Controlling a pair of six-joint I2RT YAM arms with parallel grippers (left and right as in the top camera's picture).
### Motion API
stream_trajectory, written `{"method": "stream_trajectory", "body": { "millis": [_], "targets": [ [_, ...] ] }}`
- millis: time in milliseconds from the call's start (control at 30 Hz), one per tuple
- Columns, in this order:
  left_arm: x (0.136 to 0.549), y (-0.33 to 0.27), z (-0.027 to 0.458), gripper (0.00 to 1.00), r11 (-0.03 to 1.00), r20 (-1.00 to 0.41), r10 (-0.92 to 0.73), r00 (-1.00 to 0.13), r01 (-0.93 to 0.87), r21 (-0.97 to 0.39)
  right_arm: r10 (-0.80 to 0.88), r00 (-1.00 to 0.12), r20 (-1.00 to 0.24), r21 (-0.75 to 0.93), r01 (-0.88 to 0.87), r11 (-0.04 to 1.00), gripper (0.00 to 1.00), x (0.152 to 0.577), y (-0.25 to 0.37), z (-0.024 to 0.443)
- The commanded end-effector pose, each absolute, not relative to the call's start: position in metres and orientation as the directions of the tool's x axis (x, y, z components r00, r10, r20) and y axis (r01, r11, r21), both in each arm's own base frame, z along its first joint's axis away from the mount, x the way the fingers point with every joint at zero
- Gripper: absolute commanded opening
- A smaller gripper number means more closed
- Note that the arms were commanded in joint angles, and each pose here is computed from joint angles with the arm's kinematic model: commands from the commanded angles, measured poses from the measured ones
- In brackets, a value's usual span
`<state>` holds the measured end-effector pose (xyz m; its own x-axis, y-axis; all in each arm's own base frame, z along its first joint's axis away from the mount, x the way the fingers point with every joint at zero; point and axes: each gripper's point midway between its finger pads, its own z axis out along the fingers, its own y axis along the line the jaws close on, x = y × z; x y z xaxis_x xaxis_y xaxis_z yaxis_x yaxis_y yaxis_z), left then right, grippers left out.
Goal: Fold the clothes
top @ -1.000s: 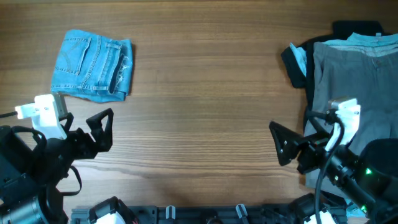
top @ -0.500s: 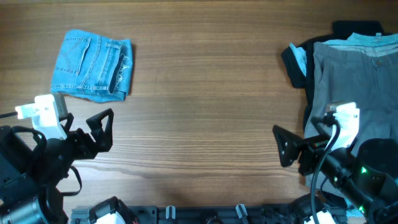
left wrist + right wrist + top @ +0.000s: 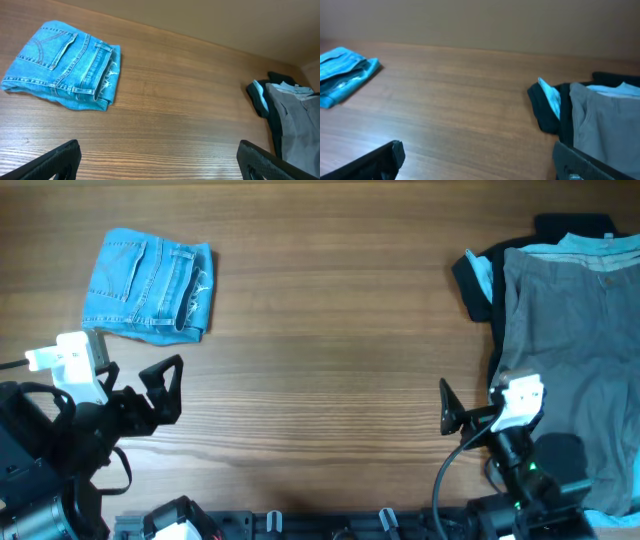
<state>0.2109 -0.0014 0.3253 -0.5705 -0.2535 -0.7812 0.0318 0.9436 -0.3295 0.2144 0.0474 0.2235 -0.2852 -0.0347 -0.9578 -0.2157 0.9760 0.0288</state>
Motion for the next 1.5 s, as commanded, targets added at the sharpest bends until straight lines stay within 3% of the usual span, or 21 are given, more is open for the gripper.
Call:
{"method": "stream_trajectory", "body": {
  "millis": [0,300,433,1167,1333,1467],
  "targets": [
    [0.211,-0.003,0.329,1.00,0.947,-0.794,-0.232,-0.562,0.054,-0.315,-0.028,-0.206,-0.978,0.019,-0.222,0.975,1.00,0.213,0.046,0.212],
    [0.211,-0.004,0.329,1.00,0.947,-0.794,-0.232,-0.562,0.054,-0.315,-0.004,-0.101,-0.995,0.023,-0.271,0.962,1.00,0.233,0.057,0.168],
    [0.211,-0.004,0.329,1.00,0.947,-0.794,-0.232,-0.562,0.054,-0.315,0.000,-0.038,-0.999,0.010,-0.272,0.962,1.00,0.237,0.058,0.175],
    [0.210,-0.015,0.329,1.00,0.943,-0.794,-0.201,-0.573,0.105,-0.315,-0.001,-0.041,-0.999,0.011,-0.272,0.962,1.00,0.237,0.058,0.174],
    [0.210,-0.006,0.321,1.00,0.977,-0.801,-0.118,-0.587,0.077,-0.201,0.000,-0.042,-0.999,0.011,-0.272,0.962,0.99,0.237,0.058,0.174],
    [0.226,-0.024,0.345,1.00,0.972,-0.922,-0.016,-0.388,0.212,-0.106,-0.001,-0.041,-0.999,0.011,-0.272,0.962,1.00,0.237,0.058,0.174]
  ]
}}
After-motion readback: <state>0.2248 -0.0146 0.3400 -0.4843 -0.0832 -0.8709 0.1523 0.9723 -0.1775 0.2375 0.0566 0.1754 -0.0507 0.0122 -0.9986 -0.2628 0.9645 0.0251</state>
